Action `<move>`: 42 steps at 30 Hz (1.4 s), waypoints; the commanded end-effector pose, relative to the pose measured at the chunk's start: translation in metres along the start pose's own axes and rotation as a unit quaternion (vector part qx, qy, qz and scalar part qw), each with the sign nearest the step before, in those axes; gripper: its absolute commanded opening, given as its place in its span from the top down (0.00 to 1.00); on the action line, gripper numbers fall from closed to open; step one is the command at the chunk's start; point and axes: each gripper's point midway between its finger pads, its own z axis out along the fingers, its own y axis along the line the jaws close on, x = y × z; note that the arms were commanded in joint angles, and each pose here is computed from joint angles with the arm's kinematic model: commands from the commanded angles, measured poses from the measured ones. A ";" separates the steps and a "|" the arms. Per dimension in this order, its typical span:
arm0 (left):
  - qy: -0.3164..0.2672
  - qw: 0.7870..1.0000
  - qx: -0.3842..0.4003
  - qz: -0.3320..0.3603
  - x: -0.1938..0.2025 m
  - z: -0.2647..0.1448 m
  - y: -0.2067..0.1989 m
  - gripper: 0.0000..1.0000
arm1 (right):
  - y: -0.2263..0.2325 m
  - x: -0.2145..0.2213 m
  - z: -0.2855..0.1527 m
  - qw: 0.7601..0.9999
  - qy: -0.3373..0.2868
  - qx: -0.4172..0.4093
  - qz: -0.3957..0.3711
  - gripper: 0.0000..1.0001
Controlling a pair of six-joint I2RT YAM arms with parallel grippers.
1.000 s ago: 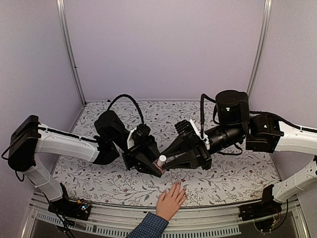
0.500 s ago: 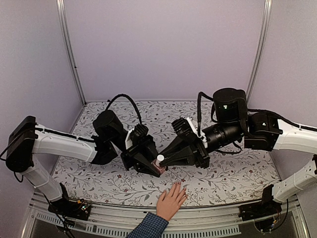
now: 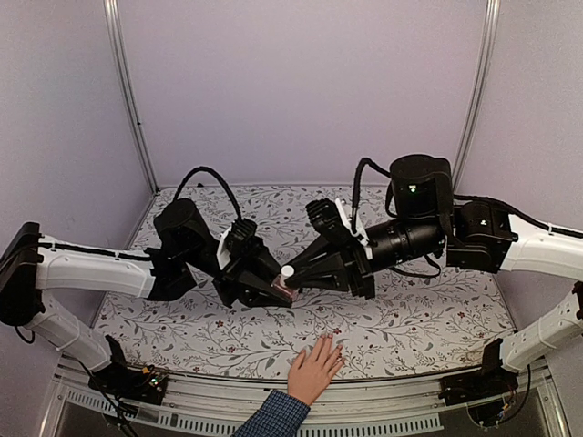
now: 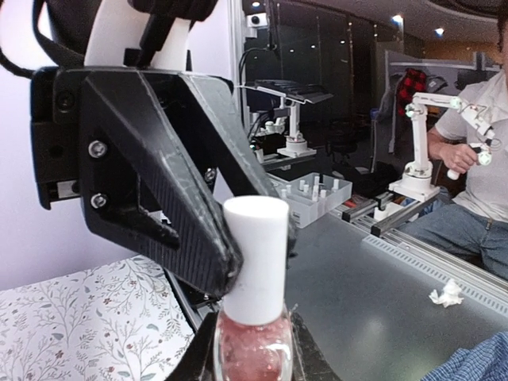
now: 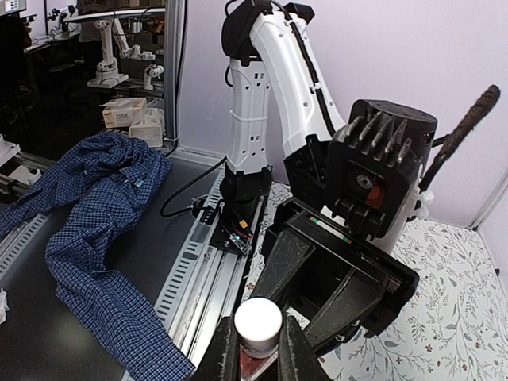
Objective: Paint the nails
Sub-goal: Screw the nail polish bottle.
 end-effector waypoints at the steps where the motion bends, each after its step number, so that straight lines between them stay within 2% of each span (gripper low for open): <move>1: -0.033 0.989 -0.137 0.048 -0.030 -0.013 0.040 1.00 | -0.006 0.055 0.019 0.994 0.086 0.017 0.058 1.00; 7: -0.046 0.973 -0.214 0.067 -0.041 -0.025 0.056 1.00 | -0.020 0.063 0.020 0.991 0.098 0.051 0.073 1.00; 14: -0.069 0.940 -0.327 0.073 -0.049 -0.050 0.084 1.00 | -0.042 0.070 0.020 0.985 0.101 0.105 0.097 1.00; 28: -0.098 0.850 -0.511 0.075 -0.045 -0.092 0.129 1.00 | -0.095 0.087 0.013 0.950 0.098 0.247 0.162 1.00; 35: -0.077 0.806 -0.583 0.061 -0.027 -0.101 0.157 1.00 | -0.116 0.096 0.012 0.928 0.095 0.298 0.204 1.00; 40: -0.072 0.803 -0.589 0.054 -0.021 -0.104 0.158 1.00 | -0.121 0.098 0.004 0.920 0.093 0.314 0.215 0.99; 42: -0.071 0.814 -0.574 0.051 -0.020 -0.102 0.154 1.00 | -0.120 0.093 -0.001 0.920 0.082 0.314 0.219 0.88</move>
